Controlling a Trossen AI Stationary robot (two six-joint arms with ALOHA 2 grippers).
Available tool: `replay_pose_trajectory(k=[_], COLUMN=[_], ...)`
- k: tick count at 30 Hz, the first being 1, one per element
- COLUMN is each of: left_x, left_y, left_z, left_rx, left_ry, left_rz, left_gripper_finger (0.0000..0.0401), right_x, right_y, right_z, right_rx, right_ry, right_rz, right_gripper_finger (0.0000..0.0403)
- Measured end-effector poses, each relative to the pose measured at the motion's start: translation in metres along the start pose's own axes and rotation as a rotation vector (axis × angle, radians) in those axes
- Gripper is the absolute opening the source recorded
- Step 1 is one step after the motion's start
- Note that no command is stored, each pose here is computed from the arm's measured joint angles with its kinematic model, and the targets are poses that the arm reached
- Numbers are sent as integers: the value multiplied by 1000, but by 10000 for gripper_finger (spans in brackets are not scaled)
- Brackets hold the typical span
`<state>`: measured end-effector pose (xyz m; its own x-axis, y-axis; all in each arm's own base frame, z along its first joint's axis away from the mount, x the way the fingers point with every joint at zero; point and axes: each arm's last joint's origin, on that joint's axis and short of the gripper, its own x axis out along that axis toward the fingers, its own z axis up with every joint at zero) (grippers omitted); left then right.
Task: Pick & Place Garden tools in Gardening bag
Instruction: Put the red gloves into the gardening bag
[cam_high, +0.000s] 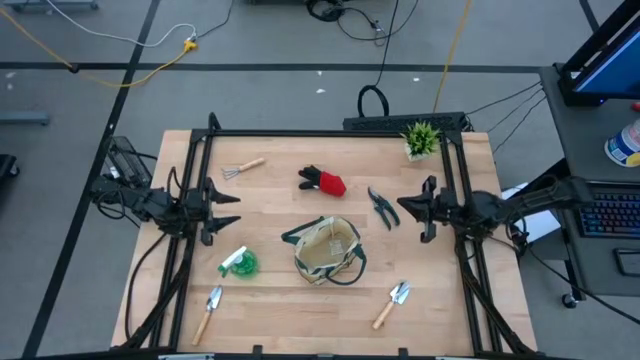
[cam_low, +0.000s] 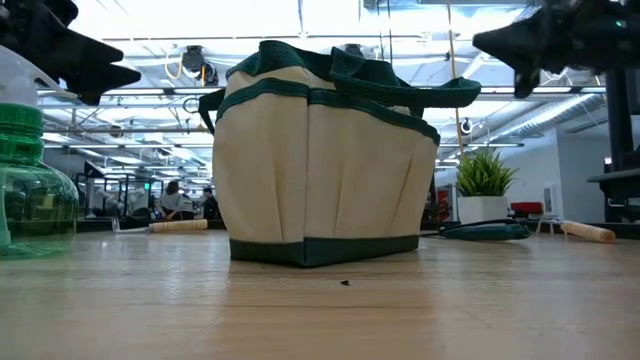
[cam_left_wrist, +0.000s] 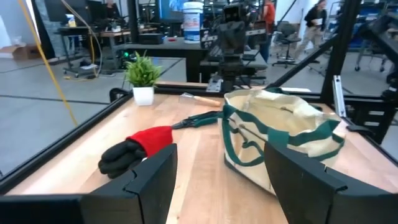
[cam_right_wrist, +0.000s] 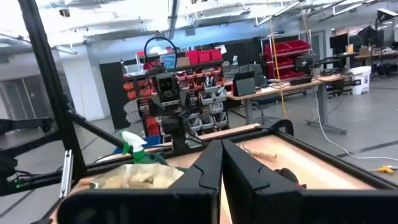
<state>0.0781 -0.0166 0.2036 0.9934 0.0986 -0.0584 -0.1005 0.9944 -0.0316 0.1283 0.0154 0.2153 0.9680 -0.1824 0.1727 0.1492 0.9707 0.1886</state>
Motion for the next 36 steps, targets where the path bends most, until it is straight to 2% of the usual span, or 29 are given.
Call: replay_pose_trajectory(k=[6,11,18,23,30,36], left_x=[0,0,0,0,0,0], left_y=[0,0,0,0,0,0], left_z=[-1,-1,-1,-1,-2,-6], left_rx=[3,2,11,11,18,27], left_ry=[5,5,5,6,15,53], left_rz=[1,1,0,0,-1,0], left_gripper_finger=[244,244,244,244,244,244], right_x=[28,56,99,128,158,181], right_y=[2,-2,-13,-25,-49,-66], right_z=[19,23,26,27,24,25], right_rx=[-54,-89,-85,-71,-55,-49], right_ry=[85,211,309,381,558,598], right_rz=[-19,-26,16,28,-77,-68], right_gripper_finger=[4,4,4,4,4,4])
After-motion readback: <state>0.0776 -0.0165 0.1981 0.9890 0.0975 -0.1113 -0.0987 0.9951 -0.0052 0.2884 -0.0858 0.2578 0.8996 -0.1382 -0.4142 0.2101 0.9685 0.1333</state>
